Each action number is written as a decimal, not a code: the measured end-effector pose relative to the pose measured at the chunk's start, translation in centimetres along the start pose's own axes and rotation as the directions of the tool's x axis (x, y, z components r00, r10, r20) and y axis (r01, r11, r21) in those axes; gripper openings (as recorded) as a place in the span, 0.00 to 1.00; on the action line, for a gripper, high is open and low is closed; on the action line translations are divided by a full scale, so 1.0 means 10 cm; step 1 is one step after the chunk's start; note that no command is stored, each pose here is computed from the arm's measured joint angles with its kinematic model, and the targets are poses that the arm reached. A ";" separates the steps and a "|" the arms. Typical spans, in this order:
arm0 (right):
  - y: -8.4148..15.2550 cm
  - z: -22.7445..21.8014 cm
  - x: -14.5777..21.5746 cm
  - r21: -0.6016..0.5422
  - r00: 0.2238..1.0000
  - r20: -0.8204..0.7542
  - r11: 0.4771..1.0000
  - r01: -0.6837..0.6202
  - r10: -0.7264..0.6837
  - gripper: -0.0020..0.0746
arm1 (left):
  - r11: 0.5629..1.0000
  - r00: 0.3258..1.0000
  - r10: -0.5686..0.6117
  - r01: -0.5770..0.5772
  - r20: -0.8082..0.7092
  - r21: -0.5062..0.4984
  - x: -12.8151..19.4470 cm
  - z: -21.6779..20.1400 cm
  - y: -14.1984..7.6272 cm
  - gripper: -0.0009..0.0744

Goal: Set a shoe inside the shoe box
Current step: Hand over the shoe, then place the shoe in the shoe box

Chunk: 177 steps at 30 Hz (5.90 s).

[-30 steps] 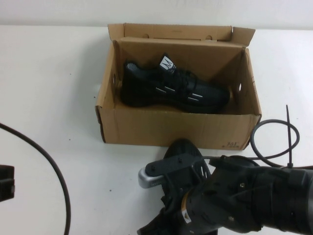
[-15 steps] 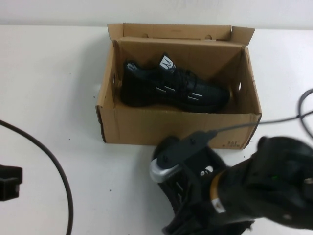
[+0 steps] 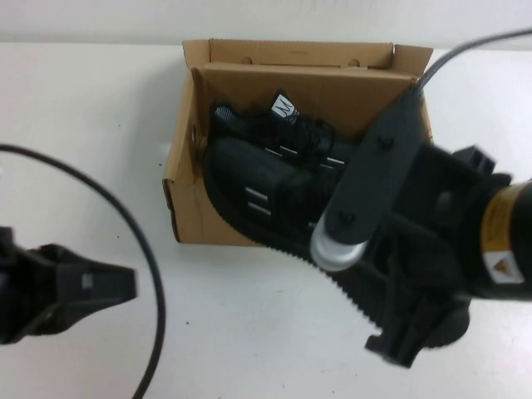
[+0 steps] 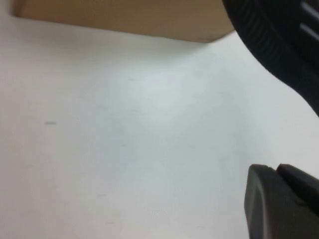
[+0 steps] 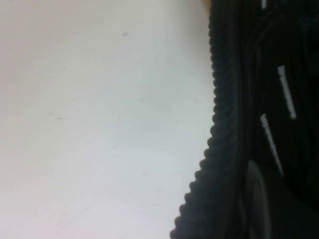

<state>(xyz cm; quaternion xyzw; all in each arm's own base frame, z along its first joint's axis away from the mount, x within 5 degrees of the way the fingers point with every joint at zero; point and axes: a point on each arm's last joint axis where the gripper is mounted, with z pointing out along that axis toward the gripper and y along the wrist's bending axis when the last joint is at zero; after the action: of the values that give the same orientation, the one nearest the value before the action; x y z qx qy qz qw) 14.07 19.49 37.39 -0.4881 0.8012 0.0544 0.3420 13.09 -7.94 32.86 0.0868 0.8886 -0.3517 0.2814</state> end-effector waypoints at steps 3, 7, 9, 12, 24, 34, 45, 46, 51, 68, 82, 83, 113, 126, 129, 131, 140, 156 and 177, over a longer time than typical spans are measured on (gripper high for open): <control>-0.06 -0.09 0.01 0.047 0.999 0.021 0.998 0.040 -0.041 0.01 | 0.992 0.999 -0.030 0.033 -0.030 0.124 -0.07 0.11 -0.05 0.01; -0.08 -0.14 0.04 0.062 0.997 0.008 0.996 0.070 -0.071 0.01 | 0.964 0.997 -0.070 0.077 -0.038 0.253 -0.17 0.24 -0.08 0.01; -0.08 -0.15 0.06 0.061 0.997 -0.009 0.995 0.074 -0.074 0.01 | 0.954 0.994 -0.100 0.108 -0.042 0.279 -0.22 0.31 -0.06 0.01; -0.09 -0.19 0.10 0.067 0.996 -0.038 0.995 0.079 -0.077 0.01 | 0.940 0.988 -0.145 0.156 -0.059 0.304 -0.28 0.43 -0.02 0.01; -0.15 -0.47 0.22 0.094 0.997 -0.001 0.992 0.078 -0.079 0.01 | 0.876 0.946 -0.316 0.320 -0.071 0.360 -0.47 0.76 0.16 0.08; -0.14 -0.48 0.17 0.087 0.994 0.061 0.993 0.083 -0.089 0.01 | 0.793 0.897 -0.437 0.419 -0.067 0.441 -0.59 0.88 0.21 0.75; -0.04 -0.46 0.06 -0.003 0.975 0.177 0.990 0.140 -0.137 0.01 | 0.764 0.878 -0.473 0.452 -0.078 0.460 -0.67 0.99 0.26 0.81; -0.03 -0.46 0.05 -0.007 0.974 0.180 0.990 0.140 -0.136 0.01 | 0.766 0.880 -0.469 0.448 -0.075 0.462 -0.68 0.98 0.25 0.81; 0.00 -0.34 0.00 -0.031 0.977 0.168 0.989 0.142 -0.134 0.01 | 0.766 0.882 -0.466 0.443 -0.073 0.466 -0.69 0.98 0.25 0.81; 0.03 -0.22 -0.06 -0.045 0.978 0.162 0.989 0.143 -0.134 0.02 | 0.813 0.910 -0.413 0.380 -0.024 0.442 -0.70 1.00 0.30 0.23; -0.02 -0.42 -0.18 -0.074 0.975 0.218 0.997 -0.016 0.032 0.76 | 0.828 0.938 -0.346 0.318 -0.026 0.461 -0.68 0.99 0.27 0.22; -0.03 -0.48 -0.19 -0.080 0.970 0.233 0.996 -0.045 0.062 0.78 | 0.830 0.939 -0.343 0.316 -0.025 0.460 -0.68 0.99 0.27 0.22; -0.02 -0.54 -0.02 -0.361 0.154 0.022 0.151 -0.920 0.988 0.80 | 0.903 0.978 -0.188 0.136 0.092 0.407 -0.70 1.02 0.31 0.22; 0.05 -0.15 -0.18 -0.334 0.109 -0.028 0.094 -0.938 0.994 0.80 | 0.903 0.980 -0.176 0.123 0.094 0.412 -0.70 1.01 0.30 0.22; 0.07 -0.01 -0.24 -0.334 0.122 -0.020 0.108 -0.936 0.992 0.80 | 0.903 0.980 -0.175 0.121 0.093 0.413 -0.70 1.01 0.30 0.22; 0.09 0.07 -0.29 -0.349 0.126 -0.016 0.113 -0.930 0.992 0.80 | 0.903 0.980 -0.174 0.121 0.093 0.413 -0.70 1.01 0.30 0.22; 0.12 0.33 -0.40 -0.371 0.156 0.007 0.148 -0.917 0.988 0.71 | 0.912 0.979 -0.173 0.117 0.108 0.394 -0.71 1.01 0.32 0.22; 0.08 0.36 -0.43 -0.411 0.143 0.025 0.141 -0.901 0.989 0.04 | 0.890 0.978 -0.180 0.114 0.110 0.442 -0.74 0.97 0.30 0.71; -0.05 -0.12 -0.30 -0.433 0.194 0.136 0.235 -0.870 0.971 0.03 | 0.924 0.951 -0.203 0.108 0.231 0.367 -0.88 0.81 0.59 0.90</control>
<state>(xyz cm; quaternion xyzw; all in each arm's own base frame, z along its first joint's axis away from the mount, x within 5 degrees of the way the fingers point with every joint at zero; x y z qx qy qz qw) 14.73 21.00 40.24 0.0785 0.8321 0.4473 0.3185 25.96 -8.61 29.55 0.0160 0.7702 -0.5339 0.3486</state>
